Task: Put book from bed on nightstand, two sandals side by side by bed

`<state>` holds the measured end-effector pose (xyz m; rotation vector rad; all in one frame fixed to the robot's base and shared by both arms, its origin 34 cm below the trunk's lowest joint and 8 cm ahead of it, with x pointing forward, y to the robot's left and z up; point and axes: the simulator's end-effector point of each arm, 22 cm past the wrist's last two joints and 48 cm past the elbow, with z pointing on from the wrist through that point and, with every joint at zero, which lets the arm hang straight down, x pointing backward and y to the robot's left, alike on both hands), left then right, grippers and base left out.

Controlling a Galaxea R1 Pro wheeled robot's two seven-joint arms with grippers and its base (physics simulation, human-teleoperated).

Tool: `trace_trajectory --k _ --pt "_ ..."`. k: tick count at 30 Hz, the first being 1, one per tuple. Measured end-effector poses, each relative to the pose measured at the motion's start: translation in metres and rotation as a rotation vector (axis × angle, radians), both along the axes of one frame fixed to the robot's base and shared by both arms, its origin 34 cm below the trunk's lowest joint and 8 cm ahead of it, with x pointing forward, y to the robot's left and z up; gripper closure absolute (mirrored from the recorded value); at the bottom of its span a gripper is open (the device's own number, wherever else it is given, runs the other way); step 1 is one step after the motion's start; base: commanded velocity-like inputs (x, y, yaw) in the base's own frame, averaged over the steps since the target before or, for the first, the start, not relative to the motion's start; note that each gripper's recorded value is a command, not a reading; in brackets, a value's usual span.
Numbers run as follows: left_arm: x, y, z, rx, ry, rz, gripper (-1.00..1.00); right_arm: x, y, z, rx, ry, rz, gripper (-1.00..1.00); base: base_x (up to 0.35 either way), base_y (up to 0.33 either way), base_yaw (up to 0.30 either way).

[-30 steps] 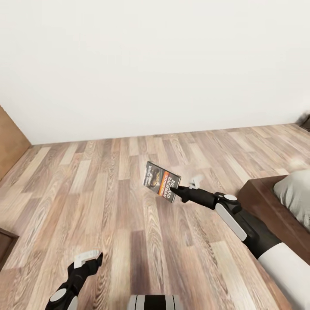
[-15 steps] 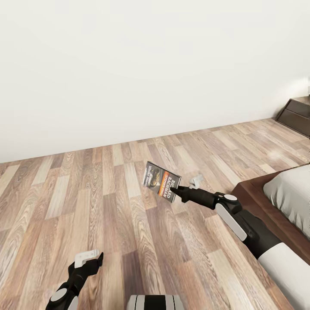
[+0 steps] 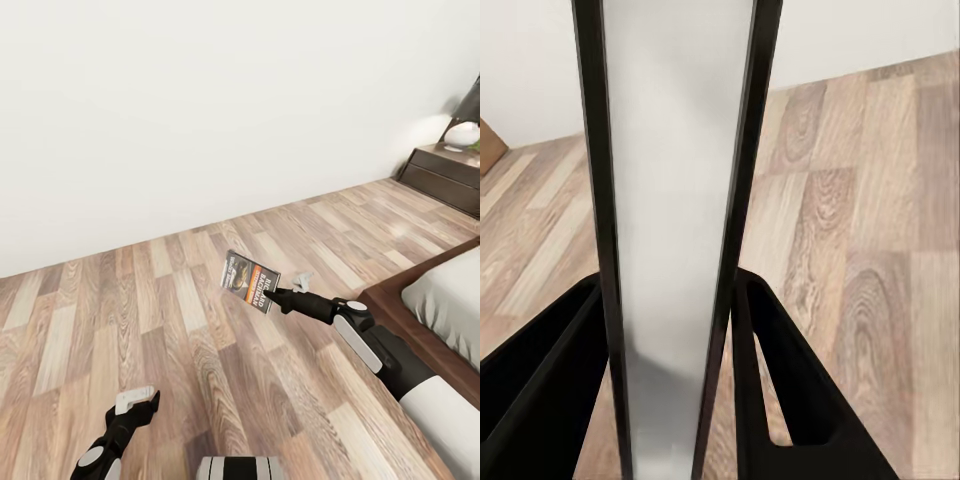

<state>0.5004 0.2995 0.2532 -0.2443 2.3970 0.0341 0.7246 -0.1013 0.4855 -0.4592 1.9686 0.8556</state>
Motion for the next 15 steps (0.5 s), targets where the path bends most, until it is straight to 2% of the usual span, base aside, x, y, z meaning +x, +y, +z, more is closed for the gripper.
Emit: trace_trajectory --k 15 --pt "-0.0001 0.0005 0.0000 0.000 0.000 0.001 -1.00 -0.0003 0.0003 -0.0001 0.000 0.000 0.001 1.00 0.297 0.193 -0.256"
